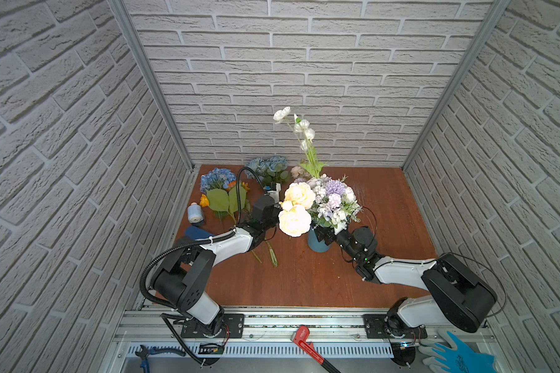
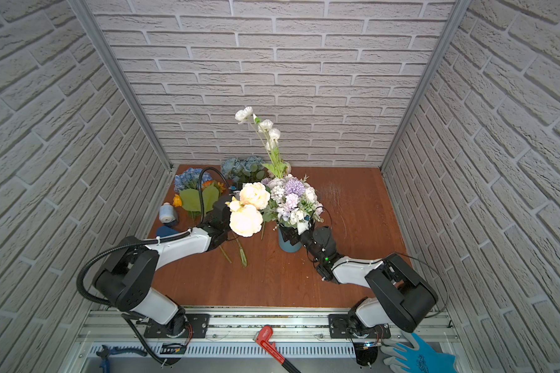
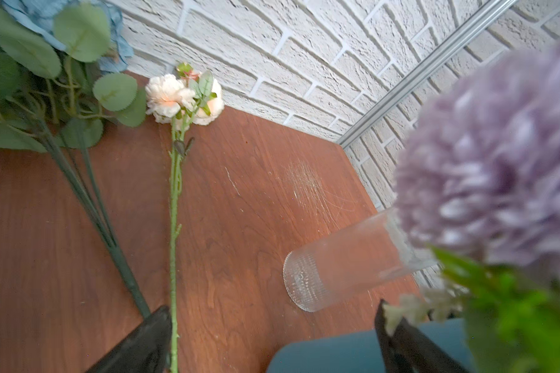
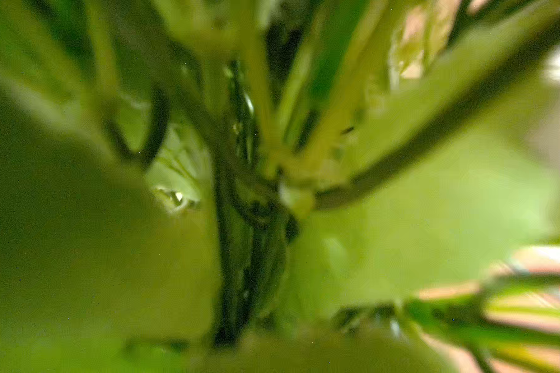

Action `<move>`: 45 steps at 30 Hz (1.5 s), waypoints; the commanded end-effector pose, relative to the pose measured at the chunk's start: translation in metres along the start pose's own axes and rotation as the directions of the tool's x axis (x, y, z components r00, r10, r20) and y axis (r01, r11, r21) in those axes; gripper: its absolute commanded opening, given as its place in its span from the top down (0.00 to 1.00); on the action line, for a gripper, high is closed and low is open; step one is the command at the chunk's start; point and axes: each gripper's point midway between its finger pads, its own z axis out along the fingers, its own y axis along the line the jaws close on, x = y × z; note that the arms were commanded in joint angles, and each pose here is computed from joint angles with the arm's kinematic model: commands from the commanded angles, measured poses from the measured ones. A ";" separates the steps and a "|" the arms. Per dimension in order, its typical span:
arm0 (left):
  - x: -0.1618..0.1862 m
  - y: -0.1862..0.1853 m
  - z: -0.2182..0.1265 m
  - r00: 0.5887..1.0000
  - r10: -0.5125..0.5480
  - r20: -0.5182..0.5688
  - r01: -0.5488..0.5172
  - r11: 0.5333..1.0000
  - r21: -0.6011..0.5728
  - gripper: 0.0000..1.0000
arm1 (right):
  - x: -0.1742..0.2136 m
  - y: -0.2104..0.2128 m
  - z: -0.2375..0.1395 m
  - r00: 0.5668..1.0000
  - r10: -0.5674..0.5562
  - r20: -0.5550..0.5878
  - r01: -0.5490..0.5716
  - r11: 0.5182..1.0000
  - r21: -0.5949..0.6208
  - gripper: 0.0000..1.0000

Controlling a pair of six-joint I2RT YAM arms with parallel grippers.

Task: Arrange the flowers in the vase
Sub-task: 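Carry the teal vase by its stems farther from the robot with the right gripper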

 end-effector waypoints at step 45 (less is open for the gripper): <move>-0.039 0.037 -0.028 0.995 0.027 0.094 -0.017 0.994 -0.108 0.02 | -0.358 -0.155 -0.096 0.854 -0.395 0.338 0.158 0.817 0.555 0.94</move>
